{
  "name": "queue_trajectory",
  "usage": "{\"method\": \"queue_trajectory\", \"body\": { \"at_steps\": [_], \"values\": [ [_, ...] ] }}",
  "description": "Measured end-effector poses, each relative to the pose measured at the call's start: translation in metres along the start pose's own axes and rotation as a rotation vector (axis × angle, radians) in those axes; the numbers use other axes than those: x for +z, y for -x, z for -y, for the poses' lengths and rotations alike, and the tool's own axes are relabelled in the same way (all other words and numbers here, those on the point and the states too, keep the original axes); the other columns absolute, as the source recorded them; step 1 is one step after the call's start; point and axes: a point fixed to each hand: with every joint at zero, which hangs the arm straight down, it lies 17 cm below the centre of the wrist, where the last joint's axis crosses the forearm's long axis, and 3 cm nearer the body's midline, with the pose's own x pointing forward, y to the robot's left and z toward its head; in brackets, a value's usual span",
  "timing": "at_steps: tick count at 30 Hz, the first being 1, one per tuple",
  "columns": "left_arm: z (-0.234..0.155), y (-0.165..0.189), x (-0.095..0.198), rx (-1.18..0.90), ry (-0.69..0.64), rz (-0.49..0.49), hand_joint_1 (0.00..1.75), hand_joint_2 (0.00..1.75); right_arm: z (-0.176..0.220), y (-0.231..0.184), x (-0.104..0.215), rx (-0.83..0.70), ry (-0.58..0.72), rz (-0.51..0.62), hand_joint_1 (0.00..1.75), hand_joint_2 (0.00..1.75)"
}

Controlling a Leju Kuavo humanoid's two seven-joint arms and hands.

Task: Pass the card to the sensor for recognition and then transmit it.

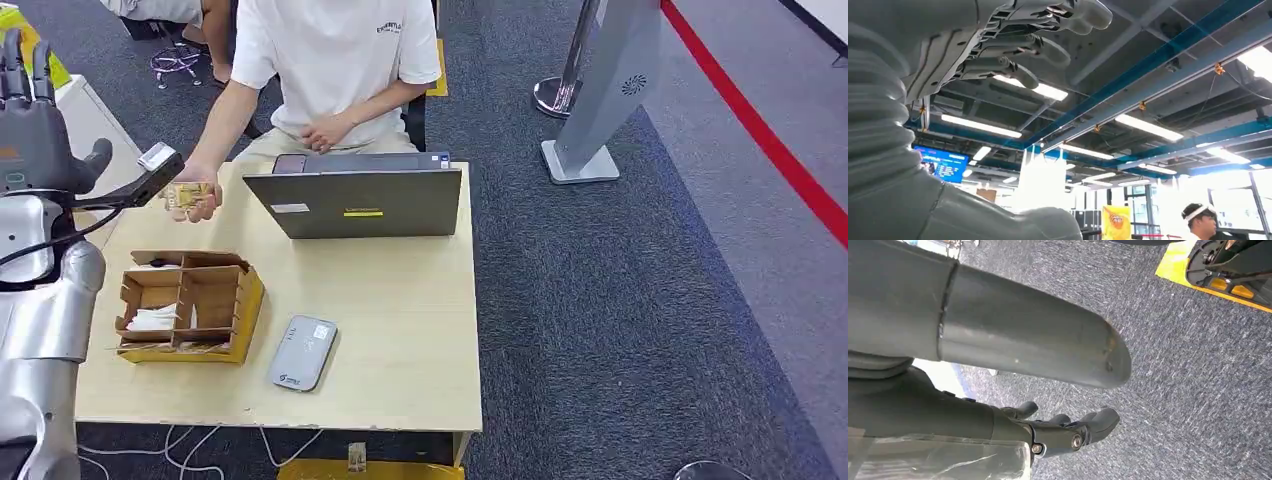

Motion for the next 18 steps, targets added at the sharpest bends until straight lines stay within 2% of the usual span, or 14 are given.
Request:
{"method": "queue_trajectory", "body": {
  "at_steps": [4, 7, 11, 15, 18],
  "values": [
    [0.003, -0.002, 0.002, 0.021, 0.01, 0.001, 0.0, 1.75, 0.0, 0.0, 0.0, -0.004, 0.0, 0.0, 0.0, 0.0],
    [0.01, -0.012, 0.013, 0.075, 0.042, 0.011, 0.0, 1.75, 0.001, 0.0, 0.0, -0.018, 0.003, -0.002, 0.0, 0.0],
    [0.018, -0.051, 0.05, 0.147, 0.128, 0.081, 0.0, 1.75, 0.002, 0.002, 0.0, -0.066, 0.009, -0.018, 0.0, 0.0],
    [0.034, -0.118, 0.129, 0.14, 0.337, 0.29, 0.0, 1.75, 0.003, 0.005, 0.0, -0.14, 0.018, -0.035, 0.0, 0.0],
    [0.034, -0.118, 0.129, 0.14, 0.337, 0.29, 0.0, 1.75, 0.003, 0.005, 0.0, -0.14, 0.018, -0.035, 0.0, 0.0]
  ]
}}
